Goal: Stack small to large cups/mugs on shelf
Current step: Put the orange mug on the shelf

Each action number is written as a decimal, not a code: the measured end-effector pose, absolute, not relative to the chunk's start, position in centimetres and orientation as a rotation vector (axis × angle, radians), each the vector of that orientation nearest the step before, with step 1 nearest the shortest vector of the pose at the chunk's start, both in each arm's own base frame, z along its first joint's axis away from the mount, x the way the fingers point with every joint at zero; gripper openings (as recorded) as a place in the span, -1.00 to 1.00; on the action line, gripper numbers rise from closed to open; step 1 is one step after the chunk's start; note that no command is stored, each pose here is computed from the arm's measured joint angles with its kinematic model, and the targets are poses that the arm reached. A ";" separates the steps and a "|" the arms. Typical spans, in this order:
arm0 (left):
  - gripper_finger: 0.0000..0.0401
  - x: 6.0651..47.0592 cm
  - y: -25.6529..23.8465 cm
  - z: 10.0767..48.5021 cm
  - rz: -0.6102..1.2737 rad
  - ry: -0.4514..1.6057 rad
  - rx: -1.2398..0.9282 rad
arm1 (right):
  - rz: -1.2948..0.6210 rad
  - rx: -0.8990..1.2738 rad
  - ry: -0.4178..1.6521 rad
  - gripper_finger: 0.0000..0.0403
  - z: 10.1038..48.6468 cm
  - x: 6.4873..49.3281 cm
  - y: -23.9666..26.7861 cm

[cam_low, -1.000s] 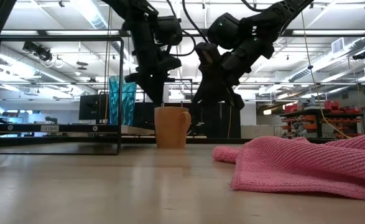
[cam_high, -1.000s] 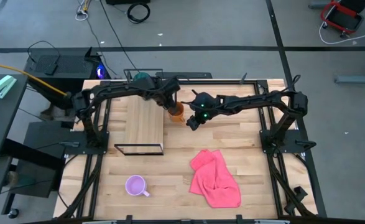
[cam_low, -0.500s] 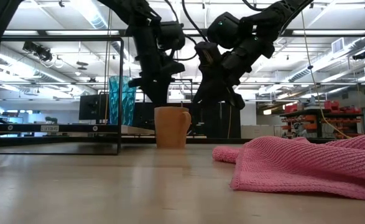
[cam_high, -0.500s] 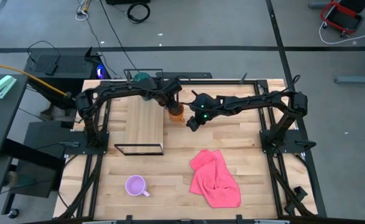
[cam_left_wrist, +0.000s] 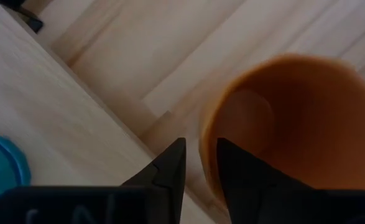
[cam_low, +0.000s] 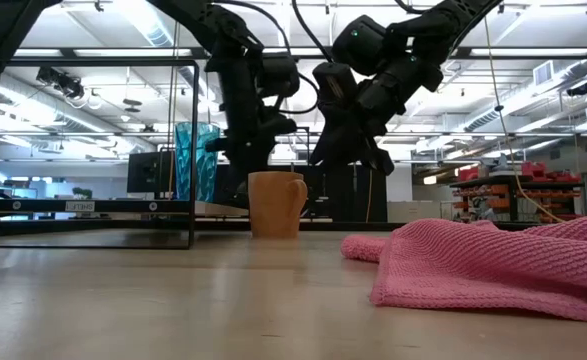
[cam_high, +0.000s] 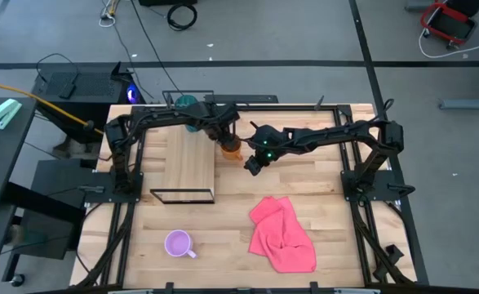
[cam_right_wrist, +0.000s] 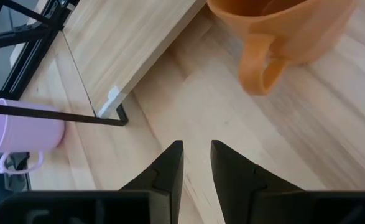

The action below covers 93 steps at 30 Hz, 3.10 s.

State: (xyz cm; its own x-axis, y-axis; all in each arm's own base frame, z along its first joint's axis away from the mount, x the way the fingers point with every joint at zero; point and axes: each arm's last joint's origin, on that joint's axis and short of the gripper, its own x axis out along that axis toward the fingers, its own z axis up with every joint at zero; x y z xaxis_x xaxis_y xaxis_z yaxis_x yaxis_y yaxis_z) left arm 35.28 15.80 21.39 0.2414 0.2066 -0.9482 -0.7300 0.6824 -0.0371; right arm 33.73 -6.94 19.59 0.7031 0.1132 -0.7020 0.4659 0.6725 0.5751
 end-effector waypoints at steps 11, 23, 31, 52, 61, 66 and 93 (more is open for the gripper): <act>-0.81 35.2 16.2 21.5 0.690 1.144 -0.548 | -0.172 0.821 0.797 -0.56 20.1 33.7 -5.7; -0.91 35.1 16.4 21.5 0.689 1.137 -0.588 | -0.109 0.819 0.845 -0.56 20.9 33.3 -2.9; -0.92 36.1 15.5 24.5 0.664 1.105 -0.653 | -0.076 0.728 0.819 -0.65 26.1 29.5 0.1; -0.92 34.3 10.1 35.3 0.974 1.163 -0.664 | -0.138 0.510 0.632 -0.71 33.1 19.9 4.6; -0.92 33.5 10.6 35.8 1.048 1.125 -0.715 | -0.111 0.474 0.666 -0.71 32.7 20.1 5.3; -0.92 32.0 11.5 37.2 1.074 1.071 -0.740 | -0.089 0.466 0.671 -0.71 32.7 20.0 5.8; -0.92 17.8 6.8 37.0 1.333 0.809 -0.968 | -0.116 0.476 0.654 -0.71 32.7 19.9 6.1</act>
State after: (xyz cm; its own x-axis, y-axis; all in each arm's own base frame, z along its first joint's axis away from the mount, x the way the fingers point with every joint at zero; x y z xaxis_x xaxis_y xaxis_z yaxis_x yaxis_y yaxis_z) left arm 17.75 6.78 37.00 0.0897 0.4077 -0.9087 -0.9943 -0.0158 -0.1052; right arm 19.90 6.08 32.74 0.7916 0.0430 -0.6096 0.2509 0.8866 0.3885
